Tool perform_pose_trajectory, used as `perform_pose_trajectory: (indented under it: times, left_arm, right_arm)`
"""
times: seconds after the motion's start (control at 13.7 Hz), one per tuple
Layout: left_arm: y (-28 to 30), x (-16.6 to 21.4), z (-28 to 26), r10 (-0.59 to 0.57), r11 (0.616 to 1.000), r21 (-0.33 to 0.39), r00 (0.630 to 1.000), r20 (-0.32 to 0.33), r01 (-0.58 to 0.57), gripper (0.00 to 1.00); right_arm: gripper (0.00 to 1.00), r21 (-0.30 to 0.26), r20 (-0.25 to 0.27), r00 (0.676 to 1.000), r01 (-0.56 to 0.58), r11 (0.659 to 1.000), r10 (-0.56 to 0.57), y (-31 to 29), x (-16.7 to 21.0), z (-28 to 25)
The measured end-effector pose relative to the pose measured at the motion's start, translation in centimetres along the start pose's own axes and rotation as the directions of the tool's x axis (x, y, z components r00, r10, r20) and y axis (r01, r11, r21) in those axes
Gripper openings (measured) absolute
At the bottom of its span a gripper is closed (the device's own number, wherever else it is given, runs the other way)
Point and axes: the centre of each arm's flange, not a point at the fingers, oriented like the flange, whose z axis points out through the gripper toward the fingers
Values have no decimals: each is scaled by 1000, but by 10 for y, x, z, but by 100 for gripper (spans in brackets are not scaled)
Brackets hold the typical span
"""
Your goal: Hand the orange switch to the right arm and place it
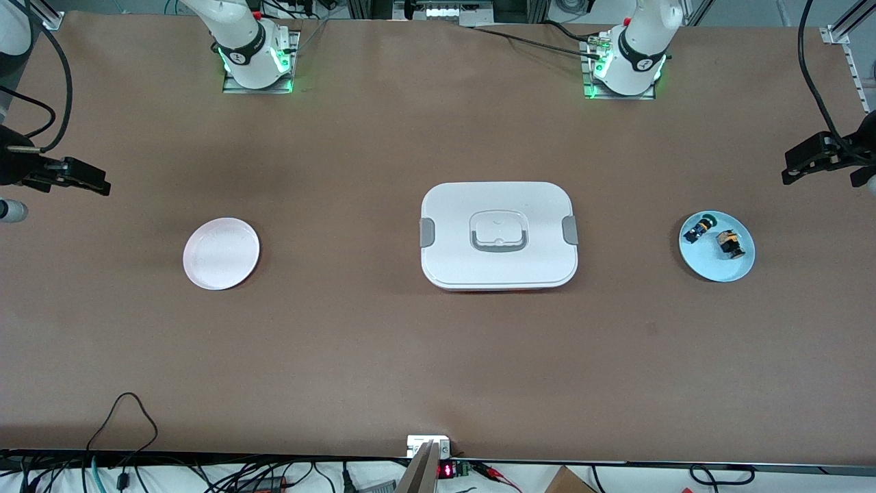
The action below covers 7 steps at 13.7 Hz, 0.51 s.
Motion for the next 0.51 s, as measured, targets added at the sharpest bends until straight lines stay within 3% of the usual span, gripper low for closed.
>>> perform_pose_trajectory:
  times: [0.51]
  left_arm:
    - [5,0,-1,9,1000,-1,1000,-3,-9,100]
  right_arm:
    - [100,0,0,1000,-1,1000,1,1,0,0]
